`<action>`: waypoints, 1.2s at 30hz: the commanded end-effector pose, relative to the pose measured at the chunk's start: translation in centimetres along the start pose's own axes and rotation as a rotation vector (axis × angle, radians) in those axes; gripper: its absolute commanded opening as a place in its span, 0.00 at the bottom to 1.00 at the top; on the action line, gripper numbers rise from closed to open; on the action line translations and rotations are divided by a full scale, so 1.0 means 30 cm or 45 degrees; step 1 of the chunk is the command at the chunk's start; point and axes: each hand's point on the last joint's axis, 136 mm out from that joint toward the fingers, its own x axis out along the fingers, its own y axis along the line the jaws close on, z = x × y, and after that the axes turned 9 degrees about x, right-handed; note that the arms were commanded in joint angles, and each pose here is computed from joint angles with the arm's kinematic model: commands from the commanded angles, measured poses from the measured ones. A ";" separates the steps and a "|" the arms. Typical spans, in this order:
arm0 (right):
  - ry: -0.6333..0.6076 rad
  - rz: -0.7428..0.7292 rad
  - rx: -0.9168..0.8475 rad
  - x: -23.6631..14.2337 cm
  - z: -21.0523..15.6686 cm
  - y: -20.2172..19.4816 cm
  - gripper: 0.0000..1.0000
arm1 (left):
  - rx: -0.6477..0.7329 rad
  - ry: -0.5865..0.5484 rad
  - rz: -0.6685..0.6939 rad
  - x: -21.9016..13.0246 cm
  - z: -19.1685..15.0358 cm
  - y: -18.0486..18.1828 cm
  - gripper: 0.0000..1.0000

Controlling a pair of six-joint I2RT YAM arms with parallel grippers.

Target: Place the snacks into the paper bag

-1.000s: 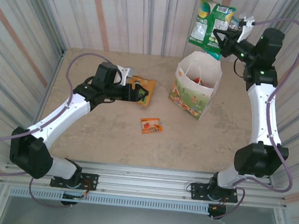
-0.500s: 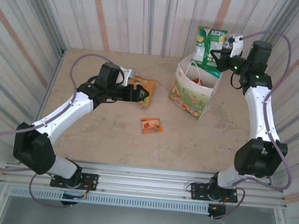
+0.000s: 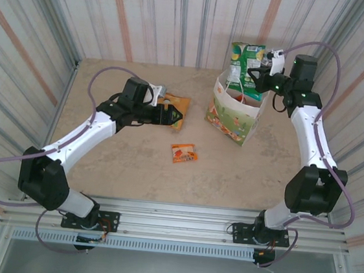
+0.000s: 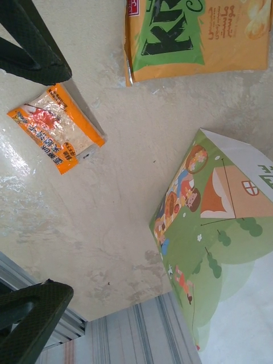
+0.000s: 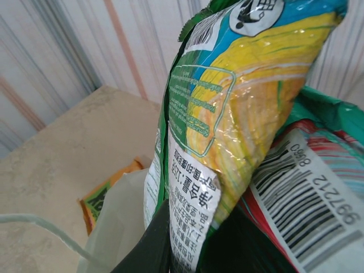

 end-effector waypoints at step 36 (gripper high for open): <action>-0.172 -0.015 -0.092 -0.199 0.136 0.153 0.24 | -0.043 0.096 0.008 0.025 -0.064 0.014 0.91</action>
